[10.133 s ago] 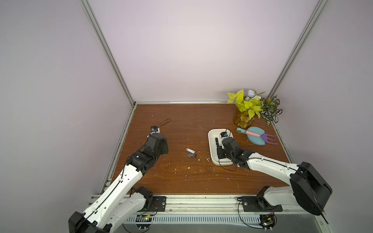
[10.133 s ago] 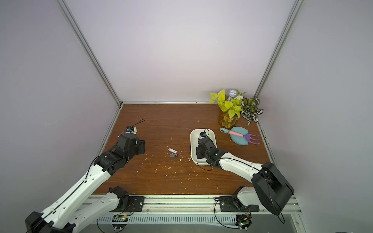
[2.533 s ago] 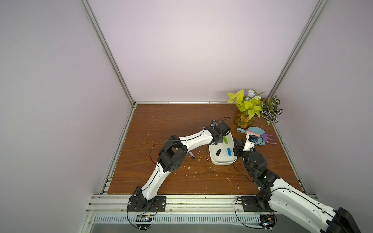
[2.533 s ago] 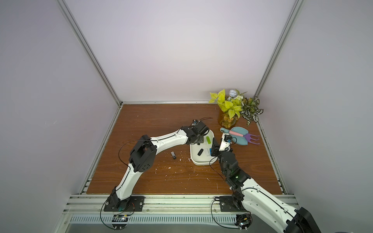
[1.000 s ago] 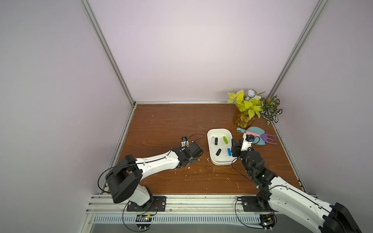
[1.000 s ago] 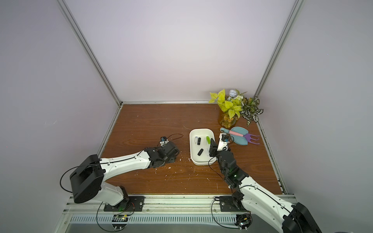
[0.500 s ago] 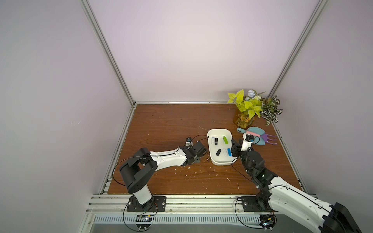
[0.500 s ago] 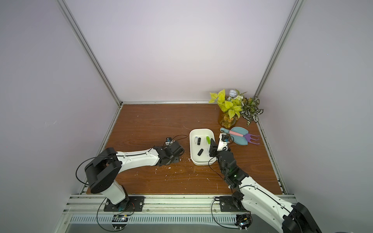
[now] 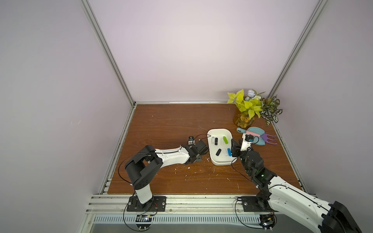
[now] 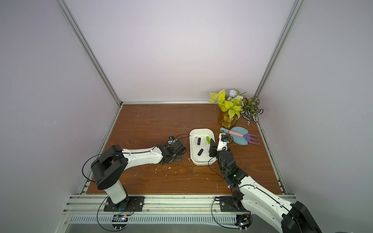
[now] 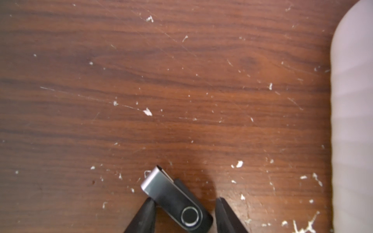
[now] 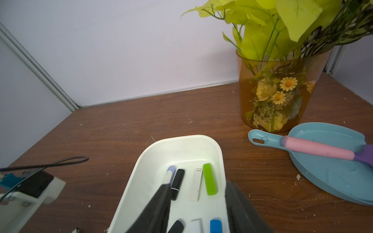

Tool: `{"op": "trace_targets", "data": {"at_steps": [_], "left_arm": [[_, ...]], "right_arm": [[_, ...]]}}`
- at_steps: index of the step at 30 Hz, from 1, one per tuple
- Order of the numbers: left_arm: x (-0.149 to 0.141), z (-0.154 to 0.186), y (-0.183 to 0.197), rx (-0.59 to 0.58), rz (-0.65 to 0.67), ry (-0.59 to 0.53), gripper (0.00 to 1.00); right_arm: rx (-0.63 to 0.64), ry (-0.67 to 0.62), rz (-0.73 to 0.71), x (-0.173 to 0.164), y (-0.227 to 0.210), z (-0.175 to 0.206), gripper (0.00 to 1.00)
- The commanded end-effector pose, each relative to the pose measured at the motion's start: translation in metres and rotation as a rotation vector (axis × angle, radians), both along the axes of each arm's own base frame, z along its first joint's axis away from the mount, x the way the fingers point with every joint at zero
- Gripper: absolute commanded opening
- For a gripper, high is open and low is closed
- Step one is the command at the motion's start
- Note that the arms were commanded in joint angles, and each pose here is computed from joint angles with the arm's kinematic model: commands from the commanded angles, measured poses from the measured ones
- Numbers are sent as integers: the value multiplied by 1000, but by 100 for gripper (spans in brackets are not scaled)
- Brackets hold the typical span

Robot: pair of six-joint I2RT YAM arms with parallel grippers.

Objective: Put the usb flash drive into the storage box
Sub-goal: Pick up the USB flash from the center of the board, then place the USB flash in the storage box.

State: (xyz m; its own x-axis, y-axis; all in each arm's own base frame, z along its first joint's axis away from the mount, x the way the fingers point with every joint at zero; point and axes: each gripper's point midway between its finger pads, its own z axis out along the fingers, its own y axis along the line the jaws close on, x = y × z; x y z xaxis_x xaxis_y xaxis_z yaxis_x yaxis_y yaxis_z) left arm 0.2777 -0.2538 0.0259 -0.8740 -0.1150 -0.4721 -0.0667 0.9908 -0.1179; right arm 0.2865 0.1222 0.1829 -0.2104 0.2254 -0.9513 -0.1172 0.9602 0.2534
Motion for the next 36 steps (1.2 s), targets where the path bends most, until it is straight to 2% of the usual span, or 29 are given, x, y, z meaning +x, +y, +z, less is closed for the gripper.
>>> {"op": "trace_targets", "data": {"at_steps": [1, 7, 14, 18, 21, 24, 29, 32, 36], "left_arm": [[4, -11, 9, 42, 2, 28, 45], [4, -15, 12, 79, -4, 42, 35], [-4, -16, 20, 92, -14, 56, 16], [-2, -2, 21, 84, -17, 34, 5], [3, 23, 11, 37, -40, -6, 0], [7, 64, -14, -35, -106, -85, 0], [-1, 131, -80, -175, -242, -186, 0], [-5, 148, -114, -216, -292, -204, 0], [0, 142, -146, -240, -307, -180, 0]], "right_arm": [[26, -36, 7, 2, 2, 11, 49], [26, -40, 6, 2, 1, 12, 49], [25, -37, 9, 2, 2, 11, 49], [26, -36, 8, 2, 2, 11, 49], [25, -37, 6, 2, 2, 11, 49], [23, -39, -7, 2, -1, 12, 50], [19, -40, -54, 2, -10, 12, 49], [9, -32, -95, 2, -18, 10, 49], [10, -30, -142, 1, -27, 10, 48]]}}
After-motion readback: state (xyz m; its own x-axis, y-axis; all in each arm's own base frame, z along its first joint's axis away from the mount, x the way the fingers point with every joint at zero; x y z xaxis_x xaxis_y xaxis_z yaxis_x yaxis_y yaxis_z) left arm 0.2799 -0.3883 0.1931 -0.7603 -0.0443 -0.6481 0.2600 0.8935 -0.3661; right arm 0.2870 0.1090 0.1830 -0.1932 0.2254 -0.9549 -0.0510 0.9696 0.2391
